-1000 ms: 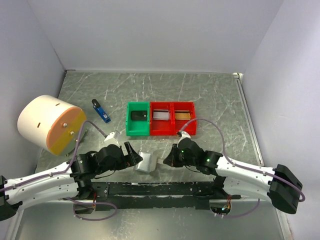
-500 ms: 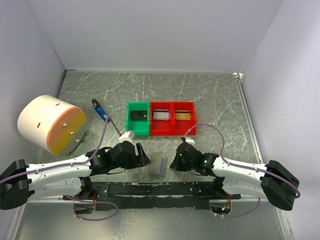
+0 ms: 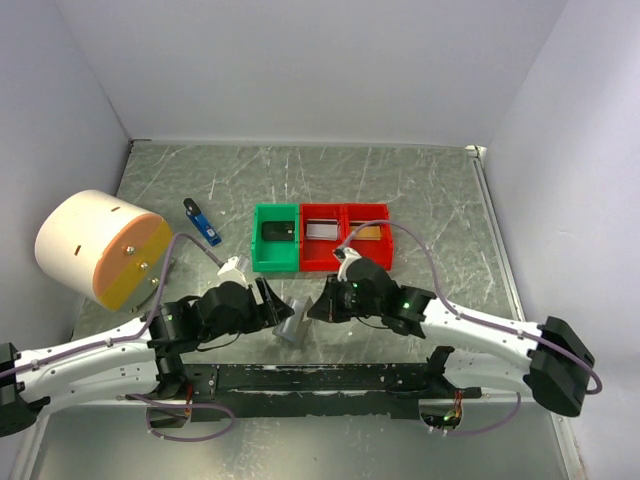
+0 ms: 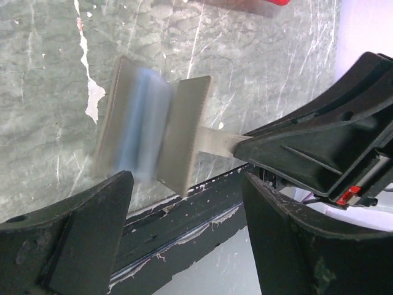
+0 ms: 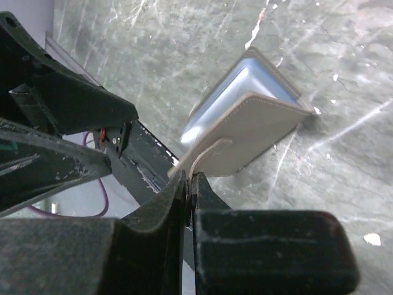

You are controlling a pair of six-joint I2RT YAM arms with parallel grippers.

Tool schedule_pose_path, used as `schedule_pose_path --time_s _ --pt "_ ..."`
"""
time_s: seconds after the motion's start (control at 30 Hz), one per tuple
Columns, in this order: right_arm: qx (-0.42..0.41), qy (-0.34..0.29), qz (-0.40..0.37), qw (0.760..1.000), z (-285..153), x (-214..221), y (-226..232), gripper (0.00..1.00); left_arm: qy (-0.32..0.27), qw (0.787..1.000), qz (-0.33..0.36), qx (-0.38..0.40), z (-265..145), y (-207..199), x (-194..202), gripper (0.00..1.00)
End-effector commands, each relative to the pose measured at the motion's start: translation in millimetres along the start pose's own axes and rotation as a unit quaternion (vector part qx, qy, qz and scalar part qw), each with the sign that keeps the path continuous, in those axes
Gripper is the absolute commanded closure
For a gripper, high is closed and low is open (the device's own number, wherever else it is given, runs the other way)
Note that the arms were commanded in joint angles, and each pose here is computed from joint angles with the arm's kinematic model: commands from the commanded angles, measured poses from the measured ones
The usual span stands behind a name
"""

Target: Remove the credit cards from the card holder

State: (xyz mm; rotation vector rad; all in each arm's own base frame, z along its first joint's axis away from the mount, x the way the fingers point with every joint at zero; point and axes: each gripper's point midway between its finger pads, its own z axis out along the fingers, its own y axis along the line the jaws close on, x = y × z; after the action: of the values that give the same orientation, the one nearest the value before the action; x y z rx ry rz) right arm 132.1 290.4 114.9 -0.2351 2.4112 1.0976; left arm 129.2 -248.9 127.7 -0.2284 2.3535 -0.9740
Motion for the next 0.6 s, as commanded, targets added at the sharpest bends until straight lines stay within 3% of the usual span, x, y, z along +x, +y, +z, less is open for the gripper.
schedule_pose_path --time_s 0.0,0.4,0.57 --pt "-0.022 0.036 -0.028 0.999 14 5 12 0.97 -0.015 1.0 -0.006 -0.017 -6 8 -5 0.17" --pt "0.094 0.019 0.025 0.995 13 32 -61 0.97 0.021 1.0 0.008 -0.009 9 10 14 0.16" --pt "0.09 0.019 0.039 0.995 9 42 -69 0.97 0.039 0.999 0.014 0.011 22 -1 23 0.17"
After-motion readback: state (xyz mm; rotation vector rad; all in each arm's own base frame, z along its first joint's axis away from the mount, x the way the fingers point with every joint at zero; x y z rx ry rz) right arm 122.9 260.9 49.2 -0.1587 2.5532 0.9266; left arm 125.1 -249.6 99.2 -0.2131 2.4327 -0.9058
